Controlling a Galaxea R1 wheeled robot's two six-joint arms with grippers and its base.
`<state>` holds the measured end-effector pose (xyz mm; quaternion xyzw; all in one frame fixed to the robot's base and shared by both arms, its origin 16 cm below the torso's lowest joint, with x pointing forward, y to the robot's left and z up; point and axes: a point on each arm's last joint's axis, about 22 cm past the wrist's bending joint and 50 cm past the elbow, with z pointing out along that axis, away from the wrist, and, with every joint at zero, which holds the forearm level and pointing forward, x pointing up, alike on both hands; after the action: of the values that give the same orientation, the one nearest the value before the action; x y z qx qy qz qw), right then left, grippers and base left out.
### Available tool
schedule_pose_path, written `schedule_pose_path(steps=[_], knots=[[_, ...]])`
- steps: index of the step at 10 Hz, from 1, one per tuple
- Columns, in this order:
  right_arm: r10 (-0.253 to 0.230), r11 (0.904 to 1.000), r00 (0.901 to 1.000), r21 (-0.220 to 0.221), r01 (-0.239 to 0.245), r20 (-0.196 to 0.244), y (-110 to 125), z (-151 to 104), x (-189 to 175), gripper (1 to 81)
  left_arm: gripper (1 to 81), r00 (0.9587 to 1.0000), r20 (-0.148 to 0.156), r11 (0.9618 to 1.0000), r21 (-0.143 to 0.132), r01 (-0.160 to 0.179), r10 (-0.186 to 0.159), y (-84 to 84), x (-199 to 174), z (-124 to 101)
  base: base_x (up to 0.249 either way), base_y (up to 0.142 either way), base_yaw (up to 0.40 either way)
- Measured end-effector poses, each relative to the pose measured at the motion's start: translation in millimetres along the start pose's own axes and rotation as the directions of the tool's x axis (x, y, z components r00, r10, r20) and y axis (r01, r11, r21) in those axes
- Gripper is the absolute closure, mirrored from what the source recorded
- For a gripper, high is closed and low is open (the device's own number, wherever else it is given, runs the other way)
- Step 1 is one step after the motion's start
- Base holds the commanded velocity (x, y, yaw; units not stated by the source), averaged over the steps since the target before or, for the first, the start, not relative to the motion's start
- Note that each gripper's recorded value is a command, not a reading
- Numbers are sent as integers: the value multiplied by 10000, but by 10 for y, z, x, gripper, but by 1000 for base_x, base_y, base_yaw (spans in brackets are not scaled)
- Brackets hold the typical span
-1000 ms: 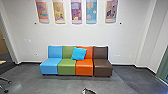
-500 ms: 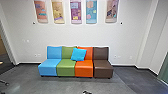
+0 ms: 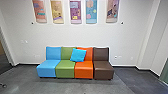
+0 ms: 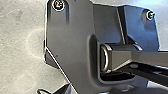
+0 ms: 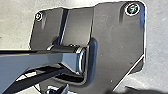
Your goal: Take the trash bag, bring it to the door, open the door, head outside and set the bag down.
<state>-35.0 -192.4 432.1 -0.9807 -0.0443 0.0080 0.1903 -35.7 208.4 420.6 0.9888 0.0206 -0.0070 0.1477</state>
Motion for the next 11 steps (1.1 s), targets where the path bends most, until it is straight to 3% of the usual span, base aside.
schedule_pose_path(steps=[11], knots=[[-81, 9999, 10000, 93, 81, -11, -67, 20, 5, 10, 10, 10000, -4, 10000, 7, -1, 1, -5, 3, -2, 123, 0, 0]])
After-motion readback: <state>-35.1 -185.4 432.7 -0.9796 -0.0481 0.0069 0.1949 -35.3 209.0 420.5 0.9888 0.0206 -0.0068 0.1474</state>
